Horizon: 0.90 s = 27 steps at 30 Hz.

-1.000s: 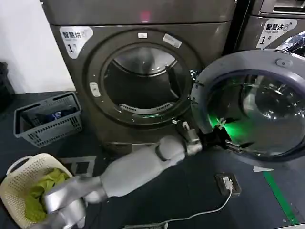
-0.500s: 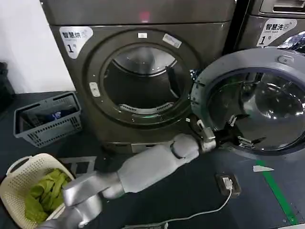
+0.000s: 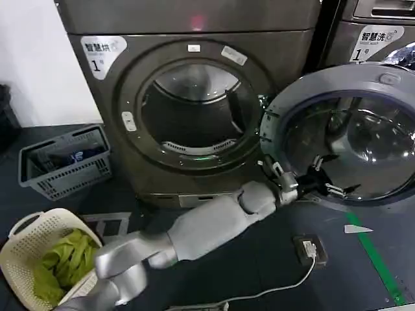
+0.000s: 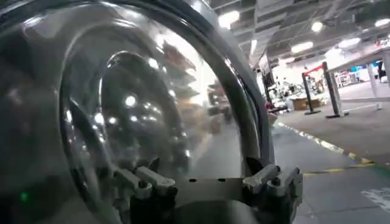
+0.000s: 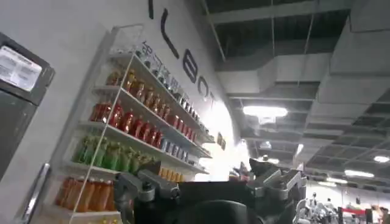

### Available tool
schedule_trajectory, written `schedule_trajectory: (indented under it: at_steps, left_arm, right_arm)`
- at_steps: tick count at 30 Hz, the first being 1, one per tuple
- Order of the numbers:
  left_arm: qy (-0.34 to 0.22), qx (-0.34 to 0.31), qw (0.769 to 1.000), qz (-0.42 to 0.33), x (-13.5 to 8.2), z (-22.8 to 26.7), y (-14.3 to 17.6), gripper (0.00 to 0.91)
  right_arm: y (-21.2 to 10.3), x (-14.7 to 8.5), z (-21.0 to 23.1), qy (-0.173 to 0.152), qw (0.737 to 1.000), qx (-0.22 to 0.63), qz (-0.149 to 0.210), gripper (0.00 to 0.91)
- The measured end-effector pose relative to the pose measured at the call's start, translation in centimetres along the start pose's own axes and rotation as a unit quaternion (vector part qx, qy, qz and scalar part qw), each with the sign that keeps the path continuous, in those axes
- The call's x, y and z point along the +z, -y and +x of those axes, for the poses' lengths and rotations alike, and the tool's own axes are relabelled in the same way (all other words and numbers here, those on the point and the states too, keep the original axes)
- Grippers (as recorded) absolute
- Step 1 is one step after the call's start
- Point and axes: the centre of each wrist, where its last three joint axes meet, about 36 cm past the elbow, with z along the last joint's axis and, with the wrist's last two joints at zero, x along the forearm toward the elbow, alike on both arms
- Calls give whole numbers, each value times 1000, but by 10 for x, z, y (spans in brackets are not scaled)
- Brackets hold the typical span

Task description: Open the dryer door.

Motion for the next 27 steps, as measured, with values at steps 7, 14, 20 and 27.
schedule_trajectory:
  at_steps: [7,14,20,27]
  left_arm:
    - [58,8,998,4,9,16,-2,907]
    - [102,34,994,-5,14,43,3,907]
    - [105,64,992,-19,12,72,6,907]
    - [92,83,991,-47,3,128,-3,907]
  right_arm:
    - [1,1,1,-1,1000,0,-2,907]
    - [-2,-1,2,0,1000,-4,-4,907]
    - [-2,-5,4,5,1000,-5,-1,907]
    - [2,-11,8,19,1000,2,11,907]
